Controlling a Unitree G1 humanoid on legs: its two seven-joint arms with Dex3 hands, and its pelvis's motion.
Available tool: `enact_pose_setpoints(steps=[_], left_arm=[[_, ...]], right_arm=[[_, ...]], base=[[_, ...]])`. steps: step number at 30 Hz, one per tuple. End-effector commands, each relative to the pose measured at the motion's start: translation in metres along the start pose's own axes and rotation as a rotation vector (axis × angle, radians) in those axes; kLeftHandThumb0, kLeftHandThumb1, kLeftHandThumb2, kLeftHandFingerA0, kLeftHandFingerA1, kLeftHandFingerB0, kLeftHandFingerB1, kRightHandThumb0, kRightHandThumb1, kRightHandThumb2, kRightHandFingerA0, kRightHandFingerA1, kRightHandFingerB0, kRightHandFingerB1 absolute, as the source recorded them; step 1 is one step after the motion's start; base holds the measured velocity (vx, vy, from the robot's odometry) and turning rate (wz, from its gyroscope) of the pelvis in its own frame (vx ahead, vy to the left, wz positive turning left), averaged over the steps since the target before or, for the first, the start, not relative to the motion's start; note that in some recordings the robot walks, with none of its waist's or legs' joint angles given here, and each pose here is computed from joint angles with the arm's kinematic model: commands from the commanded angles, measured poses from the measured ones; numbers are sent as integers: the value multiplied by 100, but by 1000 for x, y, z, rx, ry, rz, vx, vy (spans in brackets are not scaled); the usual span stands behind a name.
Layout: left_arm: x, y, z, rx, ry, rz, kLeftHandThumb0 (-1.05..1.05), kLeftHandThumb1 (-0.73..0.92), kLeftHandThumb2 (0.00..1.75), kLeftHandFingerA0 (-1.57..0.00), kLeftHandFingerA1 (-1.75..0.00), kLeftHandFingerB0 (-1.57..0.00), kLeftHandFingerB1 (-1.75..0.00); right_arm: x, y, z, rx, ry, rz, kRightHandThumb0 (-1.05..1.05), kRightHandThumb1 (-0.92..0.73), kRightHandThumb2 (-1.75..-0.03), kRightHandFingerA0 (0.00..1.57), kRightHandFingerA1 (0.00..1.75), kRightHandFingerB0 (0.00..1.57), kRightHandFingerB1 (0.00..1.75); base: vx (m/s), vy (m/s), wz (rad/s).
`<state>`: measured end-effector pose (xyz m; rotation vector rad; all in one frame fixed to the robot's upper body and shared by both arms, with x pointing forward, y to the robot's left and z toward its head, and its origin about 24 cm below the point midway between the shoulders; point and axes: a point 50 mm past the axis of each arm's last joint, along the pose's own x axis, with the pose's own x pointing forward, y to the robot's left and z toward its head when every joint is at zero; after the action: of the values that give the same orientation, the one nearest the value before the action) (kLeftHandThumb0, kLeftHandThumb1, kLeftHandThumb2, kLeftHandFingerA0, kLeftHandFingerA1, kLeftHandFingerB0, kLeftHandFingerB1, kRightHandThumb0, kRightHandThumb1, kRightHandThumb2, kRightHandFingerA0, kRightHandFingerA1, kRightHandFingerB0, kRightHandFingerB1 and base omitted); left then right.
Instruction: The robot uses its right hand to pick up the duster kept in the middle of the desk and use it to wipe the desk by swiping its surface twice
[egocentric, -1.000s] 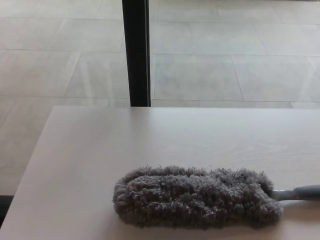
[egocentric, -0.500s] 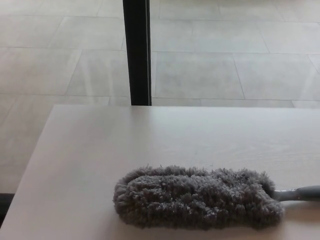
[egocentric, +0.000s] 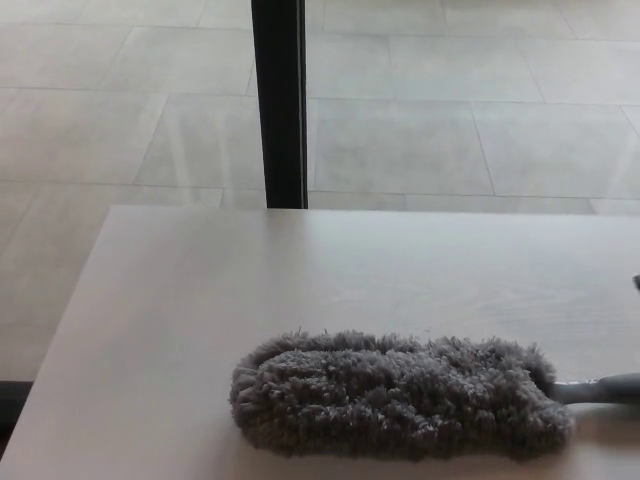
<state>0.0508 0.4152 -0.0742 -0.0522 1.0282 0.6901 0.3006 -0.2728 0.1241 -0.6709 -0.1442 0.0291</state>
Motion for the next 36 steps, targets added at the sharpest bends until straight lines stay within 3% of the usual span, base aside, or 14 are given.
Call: enact_pose_setpoints(steps=[1, 3, 5, 6, 7, 9, 18, 24, 32, 36], left_arm=[[-4, 13, 4, -11, -14, 19, -54, 77, 63, -44, -66, -36, -46], [-3, 13, 6, 7, -14, 26, -54, 76, 62, -48, -66, -41, -48], [-3, 13, 6, 11, -12, 33, -54, 76, 62, -48, -66, -41, -48], [-3, 12, 6, 9, -12, 31, -53, 77, 62, -47, -66, -41, -49], [-3, 12, 8, 25, -20, 22, -57, 79, 64, -44, -65, -37, -47], [-3, 11, 10, 61, -33, 8, -57, 79, 63, -46, -62, -35, -45], [-1, 8, 14, 20, -30, 9, -56, 77, 63, -45, -64, -38, -47], [-2, 9, 14, 18, -30, 5, -55, 77, 62, -43, -64, -37, -47], [0, 5, 15, 3, -33, 5, -57, 74, 62, -45, -63, -39, -47], [-1, 5, 14, 40, -35, -16, -55, 78, 63, -41, -62, -33, -45]], right_arm=[[3, 84, 22, -524, -209, 460, -76, -52, -95, 2, 23, 2, 29], [2, 89, 15, -555, -178, 496, -88, -58, -98, 3, 10, 6, 23], [3, 90, 14, -568, -175, 501, -88, -58, -98, 3, 10, 6, 23], [2, 91, 14, -570, -172, 506, -85, -74, -62, 0, 15, 0, 30], [3, 93, 13, -591, -170, 516, -104, -68, -103, 0, 1, 0, 11], [3, 100, 10, -659, -194, 522, -105, -69, -105, 0, 7, 0, 7], [10, 115, 12, -712, -222, 551, -105, -68, -101, 0, 3, 0, 2], [5, 129, 6, -744, -236, 594, -105, -66, -103, 0, 8, 0, 10], [-1, 142, -4, -769, -206, 668, -105, -64, -95, 0, 3, 0, 2], [-11, 154, -18, -809, -178, 730, -86, -50, -81, 0, 9, 0, 11]], base=[[0, 0, 0], [0, 0, 0], [0, 0, 0], [0, 0, 0], [0, 0, 0], [0, 0, 0], [0, 0, 0], [0, 0, 0], [0, 0, 0], [0, 0, 0]])
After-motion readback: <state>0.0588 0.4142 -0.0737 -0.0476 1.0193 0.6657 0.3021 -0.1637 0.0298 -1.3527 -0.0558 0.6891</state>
